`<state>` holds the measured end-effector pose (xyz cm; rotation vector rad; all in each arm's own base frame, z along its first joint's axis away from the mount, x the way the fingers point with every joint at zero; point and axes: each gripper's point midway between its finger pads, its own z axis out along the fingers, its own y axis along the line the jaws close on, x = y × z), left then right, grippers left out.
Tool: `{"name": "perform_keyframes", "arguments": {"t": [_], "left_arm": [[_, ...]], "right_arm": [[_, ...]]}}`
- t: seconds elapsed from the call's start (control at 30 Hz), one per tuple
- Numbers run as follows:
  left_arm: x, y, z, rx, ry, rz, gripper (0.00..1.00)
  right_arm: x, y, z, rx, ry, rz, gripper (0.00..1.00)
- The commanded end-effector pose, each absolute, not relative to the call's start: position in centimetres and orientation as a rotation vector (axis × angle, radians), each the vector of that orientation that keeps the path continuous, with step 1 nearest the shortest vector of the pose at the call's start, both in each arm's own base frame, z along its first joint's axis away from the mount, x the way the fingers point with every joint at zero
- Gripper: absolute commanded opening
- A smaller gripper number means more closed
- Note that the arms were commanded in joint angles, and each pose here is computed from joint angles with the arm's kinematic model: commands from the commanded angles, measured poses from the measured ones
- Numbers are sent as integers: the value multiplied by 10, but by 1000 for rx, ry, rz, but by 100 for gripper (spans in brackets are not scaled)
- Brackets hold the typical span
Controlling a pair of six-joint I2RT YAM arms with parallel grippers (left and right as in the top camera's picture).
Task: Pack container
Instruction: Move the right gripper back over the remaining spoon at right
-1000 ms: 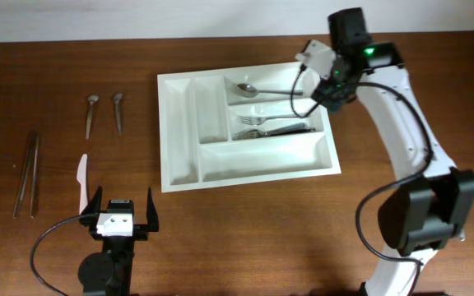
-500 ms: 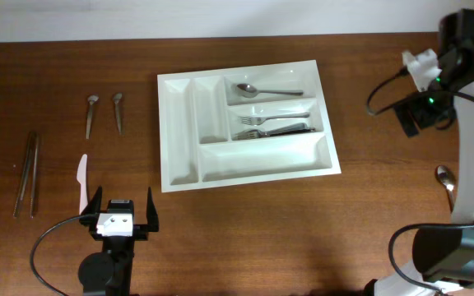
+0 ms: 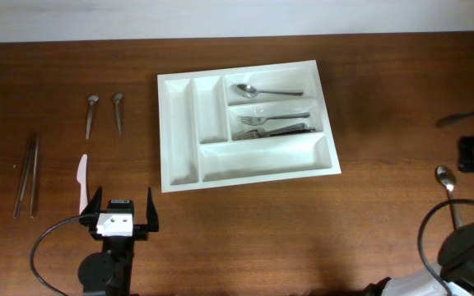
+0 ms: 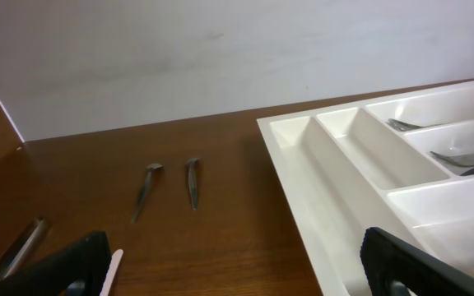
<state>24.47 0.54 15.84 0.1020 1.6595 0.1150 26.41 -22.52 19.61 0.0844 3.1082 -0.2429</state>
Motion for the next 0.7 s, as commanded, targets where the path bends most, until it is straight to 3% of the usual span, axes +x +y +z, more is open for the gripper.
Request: {"name": "perform_keyframes", "arguments": {"t": [0.0,0.67], "left_arm": [[245,5,157,116,1658,127,99],[245,5,157,116,1658,127,99]], "right_arm": [[256,-234,179,8,3097,-143,99],[270,-259,65,25,3219,67,99]]}}
